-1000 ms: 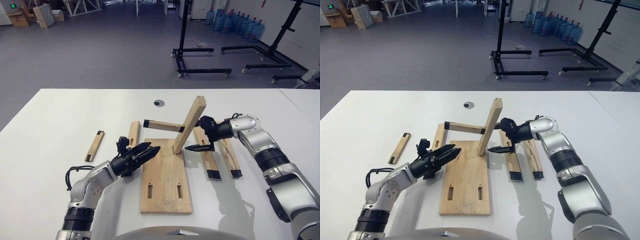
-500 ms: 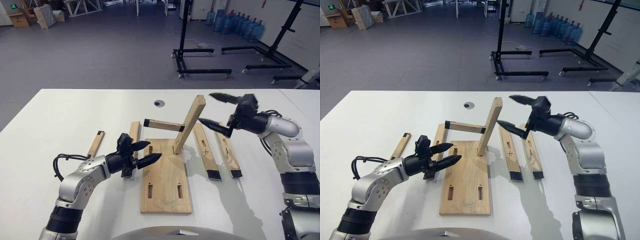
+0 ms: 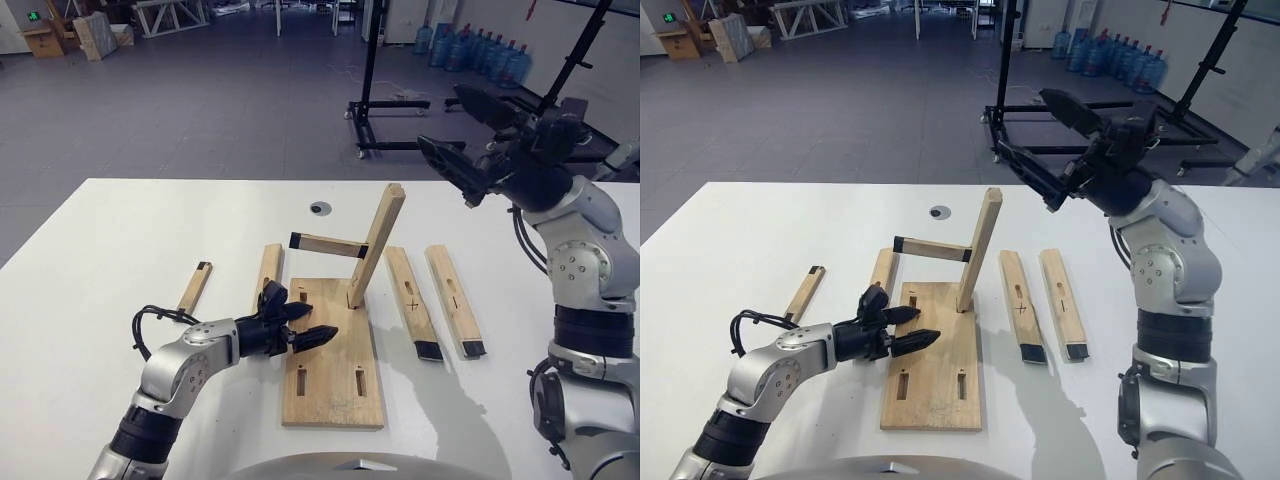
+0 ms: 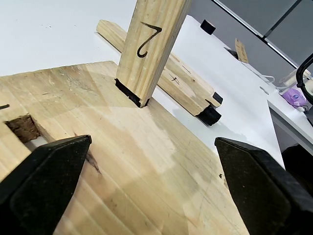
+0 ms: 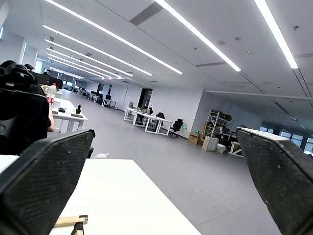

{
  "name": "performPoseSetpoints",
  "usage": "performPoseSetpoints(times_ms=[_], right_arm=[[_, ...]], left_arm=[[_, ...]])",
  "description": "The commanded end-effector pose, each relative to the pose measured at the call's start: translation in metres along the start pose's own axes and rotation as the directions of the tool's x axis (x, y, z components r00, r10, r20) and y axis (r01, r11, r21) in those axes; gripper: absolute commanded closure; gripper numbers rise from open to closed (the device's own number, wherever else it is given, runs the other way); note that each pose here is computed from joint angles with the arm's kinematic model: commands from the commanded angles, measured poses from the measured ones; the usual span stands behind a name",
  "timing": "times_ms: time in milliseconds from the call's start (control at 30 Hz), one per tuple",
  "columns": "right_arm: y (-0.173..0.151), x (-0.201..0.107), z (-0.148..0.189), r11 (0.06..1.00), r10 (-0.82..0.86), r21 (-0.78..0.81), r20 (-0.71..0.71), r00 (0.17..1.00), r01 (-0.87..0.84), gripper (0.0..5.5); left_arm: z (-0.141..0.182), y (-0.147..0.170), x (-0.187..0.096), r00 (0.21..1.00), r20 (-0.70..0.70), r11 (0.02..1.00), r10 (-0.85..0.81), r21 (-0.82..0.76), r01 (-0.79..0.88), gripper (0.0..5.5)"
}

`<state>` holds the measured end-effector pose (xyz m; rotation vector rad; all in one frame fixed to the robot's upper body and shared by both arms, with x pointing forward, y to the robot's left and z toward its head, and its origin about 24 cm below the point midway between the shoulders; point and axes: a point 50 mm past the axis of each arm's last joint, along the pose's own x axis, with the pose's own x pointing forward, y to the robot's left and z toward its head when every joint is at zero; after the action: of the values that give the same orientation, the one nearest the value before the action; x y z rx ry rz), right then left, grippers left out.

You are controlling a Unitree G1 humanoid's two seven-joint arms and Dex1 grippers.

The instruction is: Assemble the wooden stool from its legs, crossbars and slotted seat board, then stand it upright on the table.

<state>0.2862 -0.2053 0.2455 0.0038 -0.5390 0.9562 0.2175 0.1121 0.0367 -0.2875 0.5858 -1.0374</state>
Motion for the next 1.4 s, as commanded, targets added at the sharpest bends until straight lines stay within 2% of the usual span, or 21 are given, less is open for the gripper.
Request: performPoseSetpoints(times_ms=[33,200,333,367,433,500,567,633,733,833,1000,1100,1200,1300,1400], right_arm=[[-0.004,0.024,0.004,1.0,-0.02,0.019,0.059,0.998,0.019,0.19],[-0.016,0.064,-0.014,0.995,-0.079,0.059,-0.014,0.997,0.08,0.19],[-0.018,0.077,-0.021,0.99,-0.055,0.124,-0.081,0.995,0.065,0.19],[-0.014,0.075,-0.03,0.987,-0.025,0.153,-0.123,0.992,0.044,0.19],[0.007,0.058,-0.075,0.955,0.084,0.297,-0.313,0.946,0.013,0.19],[0.043,0.026,-0.124,0.905,0.229,0.425,-0.513,0.827,0.013,0.19],[0.075,0.004,-0.144,0.878,0.338,0.478,-0.59,0.733,-0.021,0.19],[0.079,0.006,-0.143,0.892,0.324,0.451,-0.593,0.737,-0.03,0.19],[0.06,0.017,-0.134,0.961,0.193,0.274,-0.611,0.768,-0.023,0.19],[0.051,0.028,-0.116,0.978,0.134,0.208,-0.538,0.832,-0.023,0.19],[0.043,0.048,-0.056,0.976,0.082,0.214,-0.212,0.974,-0.036,0.19],[0.028,0.053,-0.013,0.976,0.025,0.217,-0.027,0.999,-0.019,0.19],[0.018,0.052,0.016,0.979,0.007,0.202,0.067,0.998,-0.021,0.19],[0.012,0.046,0.002,0.98,-0.005,0.198,-0.026,1.0,0.01,0.19],[0.024,0.027,-0.051,0.965,0.09,0.26,-0.267,0.96,-0.019,0.19]], left_arm=[[-0.044,0.009,-0.002,0.981,-0.181,0.989,0.069,-0.119,-0.091,0.85],[-0.05,0.007,0.0,0.979,-0.199,0.987,0.048,-0.138,-0.076,0.85],[-0.051,0.007,-0.001,0.977,-0.208,0.988,0.043,-0.139,-0.073,0.85],[-0.051,0.008,-0.002,0.977,-0.209,0.987,0.045,-0.139,-0.075,0.85],[-0.052,0.009,-0.003,0.977,-0.208,0.986,0.053,-0.142,-0.083,0.85],[-0.052,0.01,-0.003,0.976,-0.209,0.986,0.055,-0.141,-0.086,0.85],[-0.052,0.01,-0.004,0.976,-0.21,0.986,0.058,-0.138,-0.088,0.85],[-0.053,0.011,-0.005,0.976,-0.209,0.986,0.064,-0.14,-0.095,0.85],[-0.056,0.012,-0.006,0.974,-0.213,0.984,0.075,-0.143,-0.107,0.85],[-0.055,0.013,-0.005,0.974,-0.21,0.983,0.082,-0.144,-0.113,0.85],[-0.056,0.012,-0.006,0.976,-0.204,0.983,0.082,-0.147,-0.114,0.85],[-0.057,0.013,-0.008,0.974,-0.208,0.982,0.085,-0.146,-0.116,0.85],[-0.058,0.013,-0.009,0.974,-0.211,0.982,0.088,-0.146,-0.12,0.85],[-0.057,0.014,-0.008,0.973,-0.213,0.982,0.088,-0.143,-0.12,0.85],[-0.057,0.014,-0.007,0.972,-0.217,0.983,0.086,-0.138,-0.118,0.85]])
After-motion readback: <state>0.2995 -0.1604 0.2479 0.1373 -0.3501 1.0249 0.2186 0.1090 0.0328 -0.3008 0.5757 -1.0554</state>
